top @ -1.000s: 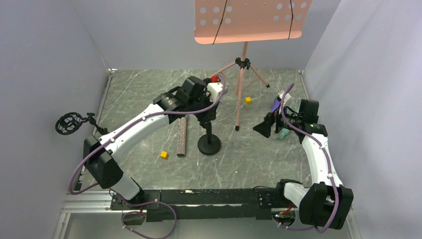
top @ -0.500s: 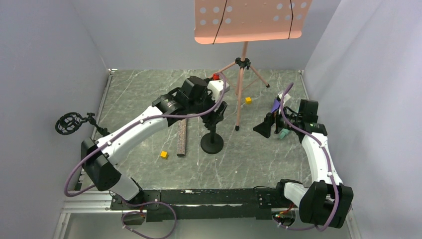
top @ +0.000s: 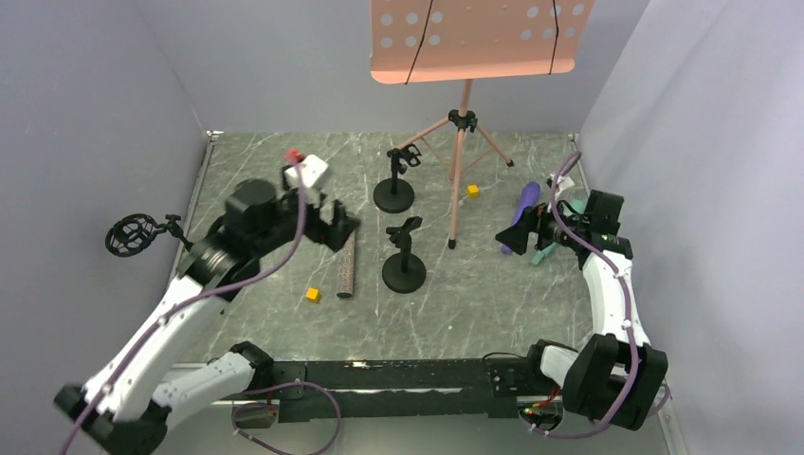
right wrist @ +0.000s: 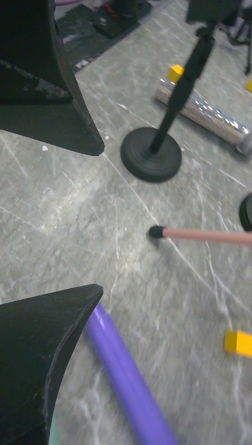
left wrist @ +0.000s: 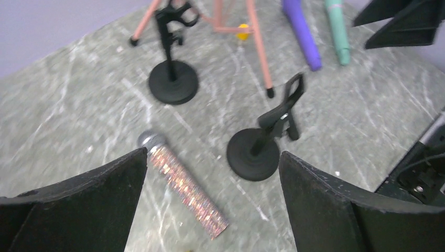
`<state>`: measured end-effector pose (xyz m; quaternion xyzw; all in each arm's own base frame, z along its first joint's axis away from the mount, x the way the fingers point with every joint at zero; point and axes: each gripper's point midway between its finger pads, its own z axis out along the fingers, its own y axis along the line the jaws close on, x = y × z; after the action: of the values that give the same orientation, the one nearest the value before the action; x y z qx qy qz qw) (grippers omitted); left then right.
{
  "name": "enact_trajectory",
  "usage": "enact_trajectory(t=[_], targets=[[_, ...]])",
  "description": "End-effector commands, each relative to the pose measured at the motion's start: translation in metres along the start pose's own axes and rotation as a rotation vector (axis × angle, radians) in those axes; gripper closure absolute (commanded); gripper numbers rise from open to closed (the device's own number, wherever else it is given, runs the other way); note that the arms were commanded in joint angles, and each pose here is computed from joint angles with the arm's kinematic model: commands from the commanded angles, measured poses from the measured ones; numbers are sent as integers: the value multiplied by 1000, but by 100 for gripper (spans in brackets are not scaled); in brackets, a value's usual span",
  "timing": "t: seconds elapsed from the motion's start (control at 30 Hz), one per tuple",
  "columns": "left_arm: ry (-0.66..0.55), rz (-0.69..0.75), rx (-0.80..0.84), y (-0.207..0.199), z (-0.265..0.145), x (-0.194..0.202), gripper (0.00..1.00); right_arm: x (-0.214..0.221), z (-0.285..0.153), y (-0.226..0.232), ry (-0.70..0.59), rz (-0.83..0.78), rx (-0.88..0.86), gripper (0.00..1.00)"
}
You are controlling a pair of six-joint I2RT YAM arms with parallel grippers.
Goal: Attach the microphones to the stand
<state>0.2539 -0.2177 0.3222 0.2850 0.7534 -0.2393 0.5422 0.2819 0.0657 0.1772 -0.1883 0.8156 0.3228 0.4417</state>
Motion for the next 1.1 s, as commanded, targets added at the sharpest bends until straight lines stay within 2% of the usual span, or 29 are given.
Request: enact_trajectory(t=[0.0, 0.13, 0.23, 0.43, 0.5, 0.67, 0.83, 0.93, 1.07], targets=[[-60, -106, -52, 21, -33, 30, 1, -27, -15, -35, -96, 37, 161, 0], [8, -94, -137, 36, -44, 78, 1, -27, -34, -79, -98, 144, 392, 0], [60, -82, -180, 44, -44, 109, 1, -25, -42, -111, -84, 291, 556, 0], [97, -59, -246, 56, -47, 129, 1, -9, -16, -134, 0, 493, 515, 1], [97, -56, -253, 58, -47, 129, 1, 0, -9, -150, 36, 530, 564, 1], [96, -61, -227, 55, -45, 129, 1, 10, 6, -172, 102, 581, 604, 1], [91, -65, -251, 60, -47, 127, 1, 13, 28, -184, 132, 541, 665, 2], [94, -71, -254, 62, -47, 129, 1, 15, 43, -193, 160, 517, 717, 7], [101, -81, -256, 64, -46, 130, 1, 15, 64, -198, 197, 479, 773, 9]])
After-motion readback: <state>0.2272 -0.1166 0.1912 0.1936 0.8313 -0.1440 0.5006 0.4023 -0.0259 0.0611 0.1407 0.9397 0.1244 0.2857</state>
